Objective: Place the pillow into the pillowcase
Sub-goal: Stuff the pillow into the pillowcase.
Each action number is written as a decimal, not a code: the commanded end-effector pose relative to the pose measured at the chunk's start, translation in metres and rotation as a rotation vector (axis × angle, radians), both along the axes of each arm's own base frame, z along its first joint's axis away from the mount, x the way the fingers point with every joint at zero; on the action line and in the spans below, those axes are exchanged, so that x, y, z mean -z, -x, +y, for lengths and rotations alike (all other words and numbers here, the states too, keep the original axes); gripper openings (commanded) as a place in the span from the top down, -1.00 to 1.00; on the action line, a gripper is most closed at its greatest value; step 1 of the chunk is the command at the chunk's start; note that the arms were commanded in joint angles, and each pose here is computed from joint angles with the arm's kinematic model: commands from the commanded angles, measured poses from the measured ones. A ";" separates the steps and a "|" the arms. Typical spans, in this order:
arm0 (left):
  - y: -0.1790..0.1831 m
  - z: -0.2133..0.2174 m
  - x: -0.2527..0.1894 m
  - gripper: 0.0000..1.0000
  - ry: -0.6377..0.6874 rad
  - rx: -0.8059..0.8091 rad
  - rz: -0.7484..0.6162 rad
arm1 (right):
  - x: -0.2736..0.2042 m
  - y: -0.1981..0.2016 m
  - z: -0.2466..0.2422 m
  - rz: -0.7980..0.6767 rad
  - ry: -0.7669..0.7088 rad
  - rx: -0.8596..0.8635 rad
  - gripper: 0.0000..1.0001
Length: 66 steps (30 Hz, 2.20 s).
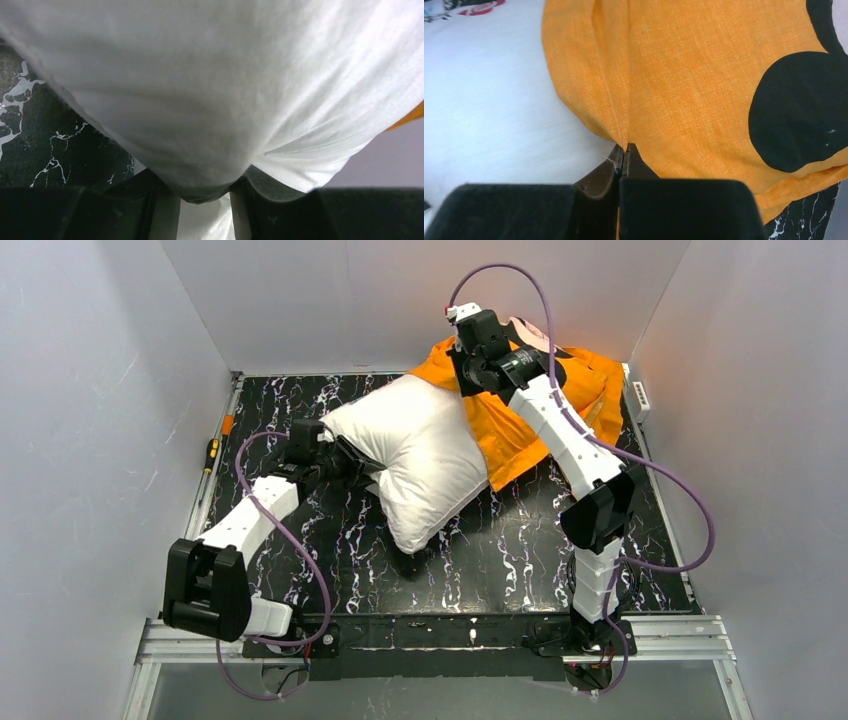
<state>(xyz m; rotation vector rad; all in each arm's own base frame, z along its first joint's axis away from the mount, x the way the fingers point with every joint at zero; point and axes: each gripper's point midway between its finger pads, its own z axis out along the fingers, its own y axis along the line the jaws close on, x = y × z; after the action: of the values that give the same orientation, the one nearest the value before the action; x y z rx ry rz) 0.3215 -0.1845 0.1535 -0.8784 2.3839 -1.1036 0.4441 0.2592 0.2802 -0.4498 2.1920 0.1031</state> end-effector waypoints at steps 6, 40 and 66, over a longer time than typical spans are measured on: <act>-0.017 -0.010 -0.021 0.51 0.006 0.064 -0.038 | -0.114 0.072 0.062 -0.068 -0.443 -0.418 0.97; -0.025 -0.092 -0.054 1.00 0.139 0.141 -0.049 | 0.108 0.160 0.126 0.614 -0.236 -0.624 -0.12; -0.004 0.022 -0.109 -0.27 -0.275 0.106 -0.273 | 0.036 0.097 0.100 0.366 -0.235 -0.411 0.97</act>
<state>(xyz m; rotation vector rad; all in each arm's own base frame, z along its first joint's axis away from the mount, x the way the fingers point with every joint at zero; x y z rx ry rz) 0.3360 -0.2086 0.2085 -0.5972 2.4275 -0.9639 0.3683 0.3576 0.1975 -0.8869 2.3518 0.4238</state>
